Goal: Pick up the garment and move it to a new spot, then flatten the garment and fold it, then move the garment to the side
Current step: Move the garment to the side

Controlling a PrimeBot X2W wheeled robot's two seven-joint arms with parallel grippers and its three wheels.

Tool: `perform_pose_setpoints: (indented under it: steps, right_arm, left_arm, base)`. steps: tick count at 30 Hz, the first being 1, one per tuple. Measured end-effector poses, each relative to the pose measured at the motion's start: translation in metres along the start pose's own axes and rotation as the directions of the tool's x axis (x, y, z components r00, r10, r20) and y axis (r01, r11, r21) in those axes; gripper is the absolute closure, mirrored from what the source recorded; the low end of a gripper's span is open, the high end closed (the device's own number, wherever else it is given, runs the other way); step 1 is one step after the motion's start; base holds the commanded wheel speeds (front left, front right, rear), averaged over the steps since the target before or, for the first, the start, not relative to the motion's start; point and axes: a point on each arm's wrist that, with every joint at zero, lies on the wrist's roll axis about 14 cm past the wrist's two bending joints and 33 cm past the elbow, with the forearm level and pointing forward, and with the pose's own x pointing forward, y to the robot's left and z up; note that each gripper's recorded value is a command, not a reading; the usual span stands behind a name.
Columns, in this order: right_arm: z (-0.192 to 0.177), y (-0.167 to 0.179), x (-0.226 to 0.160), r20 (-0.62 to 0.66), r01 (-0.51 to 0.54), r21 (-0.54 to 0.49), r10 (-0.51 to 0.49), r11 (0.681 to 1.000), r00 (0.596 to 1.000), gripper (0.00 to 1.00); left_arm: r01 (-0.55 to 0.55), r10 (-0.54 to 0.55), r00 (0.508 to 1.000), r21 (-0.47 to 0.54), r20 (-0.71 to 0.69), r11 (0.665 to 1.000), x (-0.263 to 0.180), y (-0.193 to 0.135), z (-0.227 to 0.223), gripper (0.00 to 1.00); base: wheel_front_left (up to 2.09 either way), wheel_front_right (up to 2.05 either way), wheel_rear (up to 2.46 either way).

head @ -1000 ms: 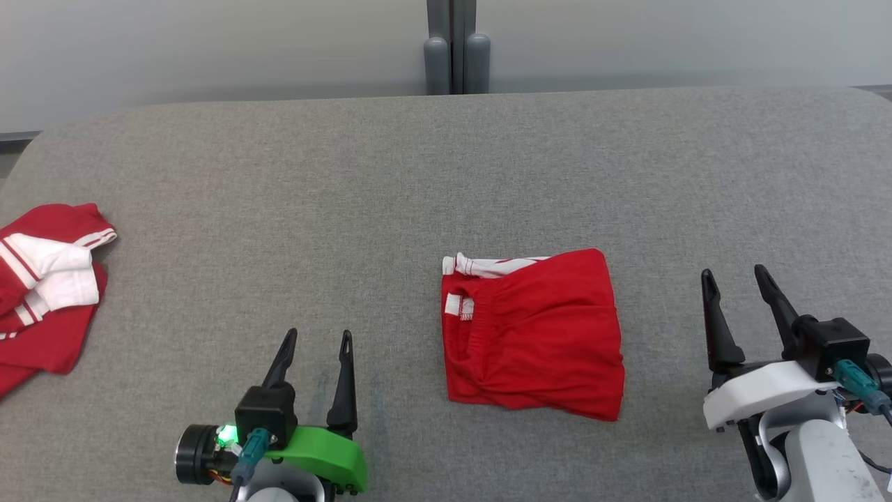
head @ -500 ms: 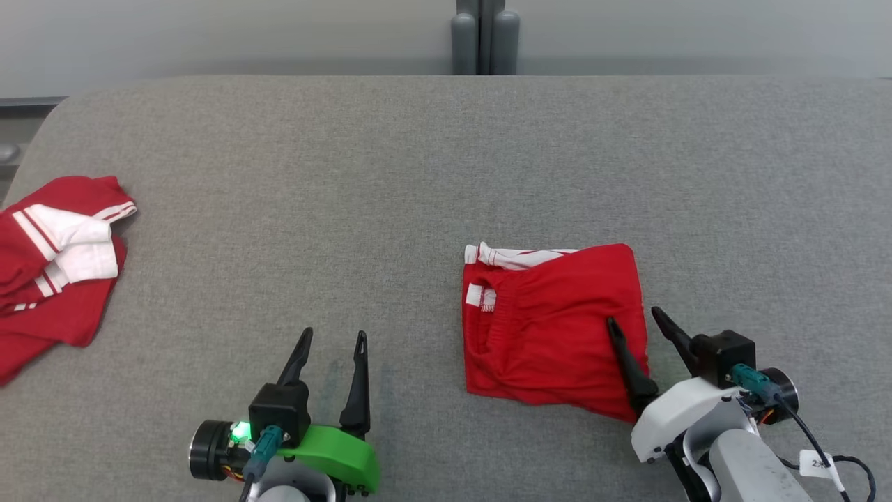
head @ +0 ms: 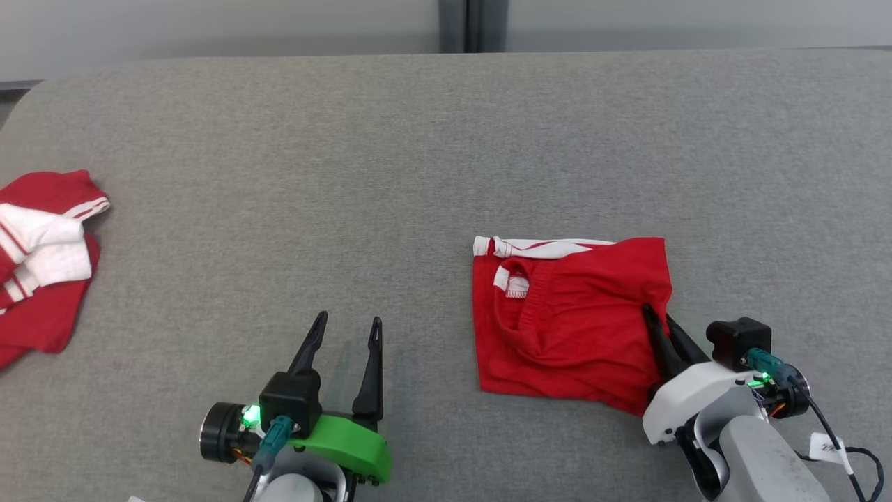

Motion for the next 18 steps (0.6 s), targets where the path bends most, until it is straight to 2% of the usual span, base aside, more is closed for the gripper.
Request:
perform_pose_setpoints:
  steps: [4,8,12,18]
  right_arm:
    - [0.003,-0.021,-0.013,0.012,0.061,0.005,-0.061,0.998,0.998,1.0]
    - [0.009,-0.047,-0.032,0.033,0.135,0.011,-0.136,0.991,0.99,1.0]
    - [0.014,-0.071,-0.056,0.052,0.212,0.018,-0.213,0.977,0.976,1.0]
    - [0.015,-0.101,-0.095,0.068,0.321,0.038,-0.322,0.946,0.944,1.0]
  left_arm:
    - [0.109,-0.109,0.994,0.0,0.009,0.994,0.014,-0.032,0.003,0.0]
    - [0.249,-0.249,0.969,-0.003,0.007,0.969,0.024,-0.074,0.002,0.0]
    - [0.384,-0.384,0.923,-0.007,0.012,0.923,0.03,-0.118,0.003,0.0]
    - [0.517,-0.517,0.856,-0.02,0.003,0.856,0.032,-0.167,-0.002,0.0]
  base:
    - [0.0,0.0,0.0]
    - [0.0,0.0,0.0]
    - [0.0,0.0,0.0]
    - [0.0,0.0,0.0]
